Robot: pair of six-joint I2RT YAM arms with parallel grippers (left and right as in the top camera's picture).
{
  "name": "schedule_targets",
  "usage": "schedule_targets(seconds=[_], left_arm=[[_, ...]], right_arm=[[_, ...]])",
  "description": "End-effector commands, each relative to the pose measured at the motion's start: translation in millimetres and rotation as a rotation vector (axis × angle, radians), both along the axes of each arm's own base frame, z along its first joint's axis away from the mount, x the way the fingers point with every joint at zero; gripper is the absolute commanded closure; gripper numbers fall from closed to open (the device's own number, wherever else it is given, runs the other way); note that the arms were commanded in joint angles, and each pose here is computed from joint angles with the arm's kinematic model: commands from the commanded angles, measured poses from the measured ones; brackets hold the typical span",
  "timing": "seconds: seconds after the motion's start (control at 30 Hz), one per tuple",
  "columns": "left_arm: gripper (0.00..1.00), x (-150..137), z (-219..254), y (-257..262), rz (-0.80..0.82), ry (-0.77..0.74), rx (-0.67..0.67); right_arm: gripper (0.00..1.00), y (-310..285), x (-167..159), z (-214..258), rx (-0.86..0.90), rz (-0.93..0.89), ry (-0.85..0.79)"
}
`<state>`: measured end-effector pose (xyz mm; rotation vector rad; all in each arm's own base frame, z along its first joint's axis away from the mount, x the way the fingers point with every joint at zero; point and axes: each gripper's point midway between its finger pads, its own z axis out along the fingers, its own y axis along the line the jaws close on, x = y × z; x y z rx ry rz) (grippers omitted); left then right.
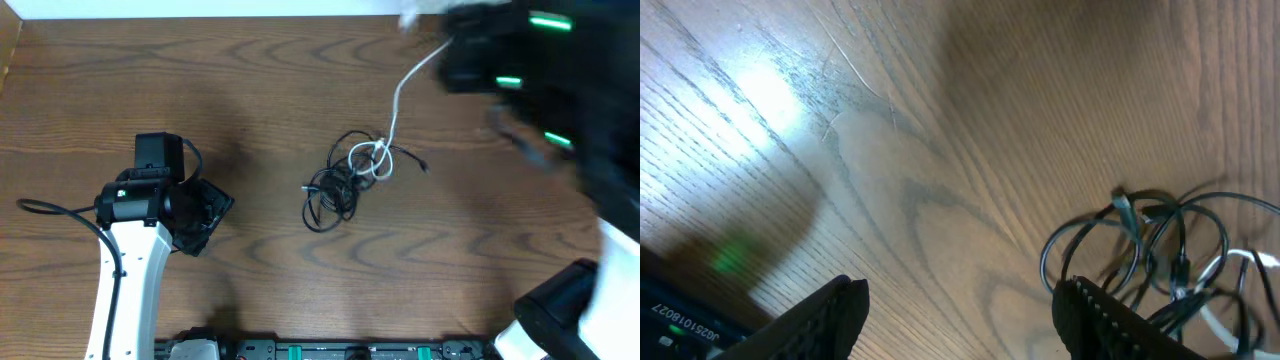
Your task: Untangle cables
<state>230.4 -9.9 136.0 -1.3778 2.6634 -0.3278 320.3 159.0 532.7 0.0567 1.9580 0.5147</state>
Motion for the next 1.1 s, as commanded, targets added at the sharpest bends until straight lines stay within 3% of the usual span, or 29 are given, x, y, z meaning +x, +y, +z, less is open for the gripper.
schedule_targets(seconds=[0.0, 0.13, 0.27, 0.37, 0.53, 0.67, 0.87, 0.9, 0.97, 1.03, 1.07], left_arm=[[0.36, 0, 2, 3, 0.01, -0.001, 0.012], [0.36, 0, 2, 3, 0.01, -0.001, 0.013], [0.36, 0, 2, 3, 0.01, -0.002, 0.012], [0.36, 0, 2, 3, 0.01, -0.001, 0.012], [0.35, -1, 1, 3, 0.01, 0.005, 0.012], [0.36, -1, 1, 3, 0.01, 0.006, 0.012], [0.36, -1, 1, 3, 0.01, 0.006, 0.012], [0.36, -1, 1, 3, 0.01, 0.005, 0.012], [0.35, -1, 1, 3, 0.01, 0.006, 0.012], [0.35, -1, 1, 3, 0.01, 0.006, 0.012], [0.35, -1, 1, 3, 0.01, 0.005, 0.012]], right_arm=[[0.98, -39, -30, 52, 0.064, -0.047, -0.178], [0.99, -61, -43, 51, 0.054, -0.098, -0.173], [0.99, -68, -34, 1, -0.065, -0.15, 0.004], [0.97, -43, -21, -27, -0.166, -0.015, 0.091], [0.99, -29, -2, -82, -0.231, 0.006, 0.288], [0.89, -24, 7, -124, -0.294, 0.018, 0.426], [0.88, -23, 13, -185, -0.384, 0.021, 0.61], [0.8, -22, 14, -192, -0.393, 0.022, 0.628], [0.49, -21, 15, -207, -0.411, 0.024, 0.666], [0.34, -21, 17, -221, -0.426, 0.025, 0.698], [0.21, -20, 18, -231, -0.435, 0.026, 0.719]])
